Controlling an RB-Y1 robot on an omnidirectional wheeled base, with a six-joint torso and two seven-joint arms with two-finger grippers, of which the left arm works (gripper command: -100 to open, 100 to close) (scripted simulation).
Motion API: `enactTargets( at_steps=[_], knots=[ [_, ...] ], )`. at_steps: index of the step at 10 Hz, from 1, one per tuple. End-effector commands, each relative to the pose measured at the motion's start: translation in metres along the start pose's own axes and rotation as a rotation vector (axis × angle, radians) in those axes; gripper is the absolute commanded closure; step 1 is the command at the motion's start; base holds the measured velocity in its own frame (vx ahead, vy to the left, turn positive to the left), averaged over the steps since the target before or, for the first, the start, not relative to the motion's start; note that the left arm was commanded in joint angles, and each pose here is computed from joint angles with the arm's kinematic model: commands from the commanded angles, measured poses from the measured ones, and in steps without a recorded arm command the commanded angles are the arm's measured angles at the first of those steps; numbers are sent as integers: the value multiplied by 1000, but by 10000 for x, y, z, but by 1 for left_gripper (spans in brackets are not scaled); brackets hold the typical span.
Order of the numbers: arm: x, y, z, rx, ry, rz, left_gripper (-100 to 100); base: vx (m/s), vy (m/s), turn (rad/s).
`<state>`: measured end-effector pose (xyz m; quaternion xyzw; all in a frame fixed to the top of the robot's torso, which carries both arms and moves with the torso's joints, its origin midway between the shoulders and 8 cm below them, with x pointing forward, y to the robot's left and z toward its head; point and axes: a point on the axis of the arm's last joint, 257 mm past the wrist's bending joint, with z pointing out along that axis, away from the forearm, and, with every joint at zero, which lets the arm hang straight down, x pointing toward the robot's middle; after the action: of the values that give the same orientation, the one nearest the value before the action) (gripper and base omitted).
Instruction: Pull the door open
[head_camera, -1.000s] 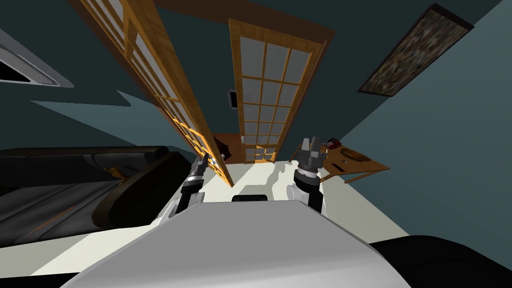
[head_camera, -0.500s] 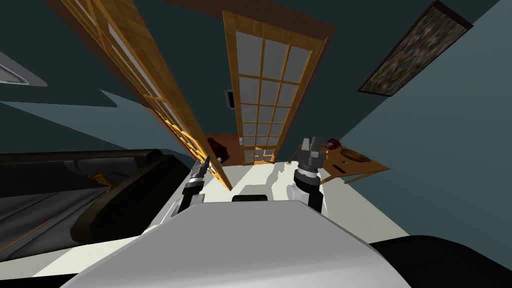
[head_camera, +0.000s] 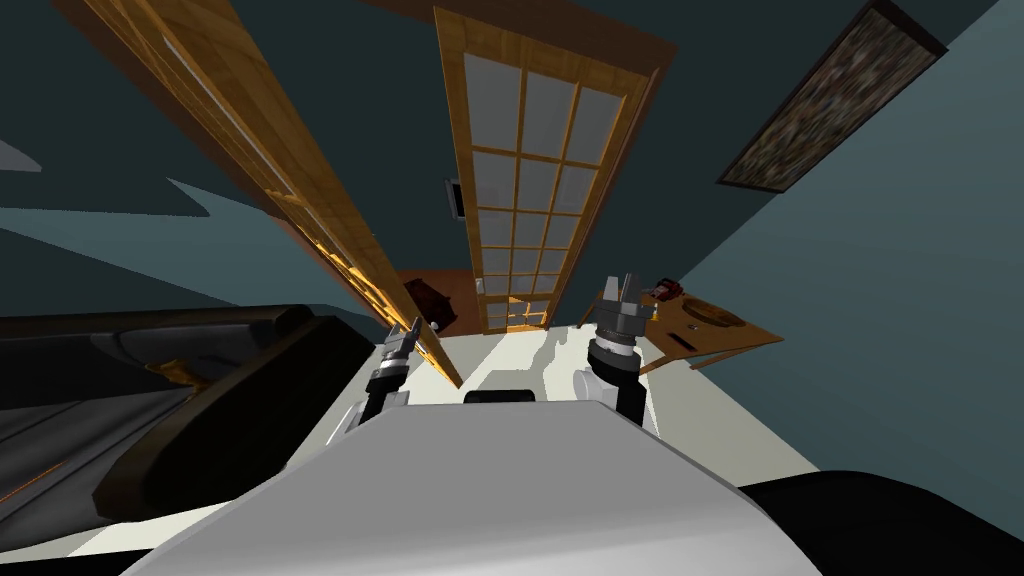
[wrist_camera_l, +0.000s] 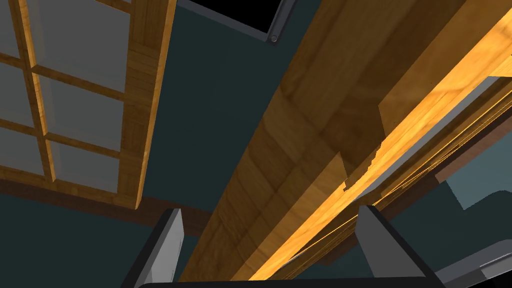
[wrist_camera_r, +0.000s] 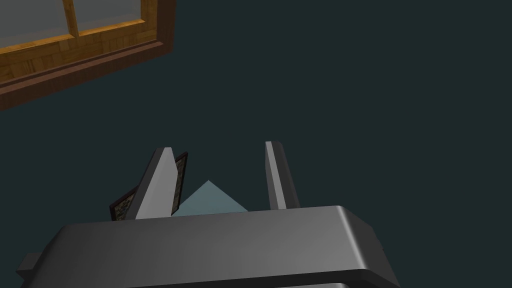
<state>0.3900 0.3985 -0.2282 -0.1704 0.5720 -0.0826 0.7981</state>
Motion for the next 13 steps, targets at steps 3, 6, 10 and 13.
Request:
enactTargets(
  at_steps=[3,6,10,13],
  knots=[
    [202,119,-74,-23,34,74,-100,87,-15,-43],
    [356,212,-140,-41,62,128,-100,113,-4,-36],
    [559,317,-234,-61,101,195,-100,103,-6,-36],
    [750,386,-328,-77,137,249,-100,109,-9,-38]
  ],
)
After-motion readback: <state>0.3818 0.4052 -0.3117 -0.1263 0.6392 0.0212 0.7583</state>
